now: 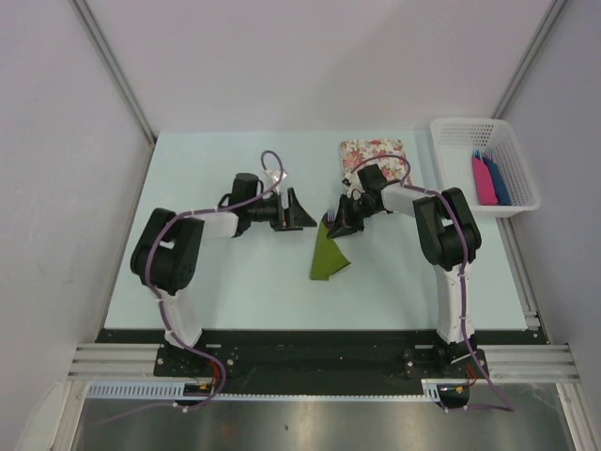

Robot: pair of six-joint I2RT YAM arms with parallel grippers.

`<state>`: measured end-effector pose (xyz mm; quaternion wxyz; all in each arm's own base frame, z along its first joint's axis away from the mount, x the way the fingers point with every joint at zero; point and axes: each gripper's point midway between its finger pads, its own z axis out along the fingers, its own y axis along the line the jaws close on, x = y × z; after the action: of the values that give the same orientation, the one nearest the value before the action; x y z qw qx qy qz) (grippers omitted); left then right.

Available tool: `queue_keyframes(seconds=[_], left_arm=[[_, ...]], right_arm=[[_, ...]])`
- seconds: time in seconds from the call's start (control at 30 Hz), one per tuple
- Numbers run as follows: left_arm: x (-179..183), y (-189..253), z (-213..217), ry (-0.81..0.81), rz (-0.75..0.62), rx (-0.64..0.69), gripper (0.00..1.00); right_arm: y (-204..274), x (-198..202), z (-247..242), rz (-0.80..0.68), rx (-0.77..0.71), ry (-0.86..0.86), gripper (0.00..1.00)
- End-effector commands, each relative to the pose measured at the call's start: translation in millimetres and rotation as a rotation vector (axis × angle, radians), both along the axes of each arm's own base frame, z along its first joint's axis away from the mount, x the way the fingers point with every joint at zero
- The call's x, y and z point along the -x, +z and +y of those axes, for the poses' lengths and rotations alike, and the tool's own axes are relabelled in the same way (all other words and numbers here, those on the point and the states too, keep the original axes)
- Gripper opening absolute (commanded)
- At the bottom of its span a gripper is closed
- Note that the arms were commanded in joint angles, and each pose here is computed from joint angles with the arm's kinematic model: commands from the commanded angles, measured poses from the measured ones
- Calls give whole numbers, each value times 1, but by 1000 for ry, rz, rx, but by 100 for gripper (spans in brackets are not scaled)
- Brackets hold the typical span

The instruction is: Place the utensils on the paper napkin and roll it up

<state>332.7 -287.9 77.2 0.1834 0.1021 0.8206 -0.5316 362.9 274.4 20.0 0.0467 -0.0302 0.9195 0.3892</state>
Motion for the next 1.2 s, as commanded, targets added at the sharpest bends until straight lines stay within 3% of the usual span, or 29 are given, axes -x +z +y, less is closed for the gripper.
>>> queue_keyframes(seconds=[0.0, 0.27, 0.67, 0.87, 1.17], left_arm=[[-54, 65, 37, 130, -301, -51, 100], [-67, 85, 83, 224, -399, -159, 100], [-71, 101, 114, 362, -491, -269, 100], [-71, 118, 129, 409, -643, -292, 100], [-53, 142, 126, 265, -667, -191, 100]], right_arm=[[31, -28, 7, -159, -44, -26, 0], [61, -31, 14, -226, -82, -21, 0], [98, -26, 25, -327, -123, 35, 0], [121, -20, 30, -396, -142, 82, 0], [171, -7, 44, -505, -225, 154, 0]])
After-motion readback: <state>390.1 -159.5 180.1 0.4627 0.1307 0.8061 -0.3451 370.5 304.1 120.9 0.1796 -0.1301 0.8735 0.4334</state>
